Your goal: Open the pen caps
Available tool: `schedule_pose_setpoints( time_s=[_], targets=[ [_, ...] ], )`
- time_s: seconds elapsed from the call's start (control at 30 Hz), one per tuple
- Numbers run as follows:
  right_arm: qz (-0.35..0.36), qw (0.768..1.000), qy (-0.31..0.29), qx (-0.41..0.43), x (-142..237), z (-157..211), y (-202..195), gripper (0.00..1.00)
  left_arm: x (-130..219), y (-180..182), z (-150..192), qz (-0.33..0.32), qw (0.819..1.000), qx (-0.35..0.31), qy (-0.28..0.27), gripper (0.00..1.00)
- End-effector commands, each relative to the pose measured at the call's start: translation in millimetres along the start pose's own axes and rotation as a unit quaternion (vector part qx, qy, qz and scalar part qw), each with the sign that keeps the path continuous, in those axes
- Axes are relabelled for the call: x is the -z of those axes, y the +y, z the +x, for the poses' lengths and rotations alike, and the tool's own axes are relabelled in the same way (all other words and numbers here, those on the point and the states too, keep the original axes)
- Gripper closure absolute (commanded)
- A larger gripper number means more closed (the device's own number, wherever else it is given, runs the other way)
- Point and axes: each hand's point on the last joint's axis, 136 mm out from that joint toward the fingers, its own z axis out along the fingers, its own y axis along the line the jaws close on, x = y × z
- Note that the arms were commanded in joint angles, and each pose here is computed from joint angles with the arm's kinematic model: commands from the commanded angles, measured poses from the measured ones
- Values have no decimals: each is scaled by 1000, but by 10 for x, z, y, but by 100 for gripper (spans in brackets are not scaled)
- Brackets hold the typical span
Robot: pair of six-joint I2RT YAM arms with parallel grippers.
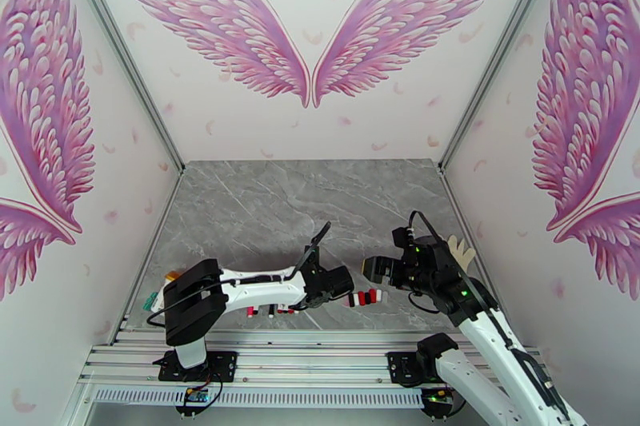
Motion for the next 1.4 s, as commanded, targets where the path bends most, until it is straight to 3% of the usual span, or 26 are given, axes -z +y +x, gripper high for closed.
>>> schedule_pose_setpoints(
  time_s=[0.0,0.1,0.3,0.6,0.83,1.17,1.37],
  targets=[
    [-17,999,-9,27,41,-70,111,1,261,-53,-255,35,999,7,-29,65],
    [-22,999,-21,35,67,-122,145,1,419,-2,-441,52,997,8,-53,53],
    [-34,997,-50,50,120,-284,244,1,737,330,-898,94,989,28,-114,3],
    [37,991,-115,57,180,-693,119,1,778,1187,-1440,104,974,45,-194,1],
    [70,983,-155,74,53,-971,28,1,621,2053,-1743,46,965,85,-245,1],
    [142,954,-234,120,6,-1303,-208,1,401,3019,-1744,-65,942,117,-308,1],
    [179,948,-225,138,-65,-1332,-335,1,184,3178,-1660,-96,943,59,-314,1]
  ],
)
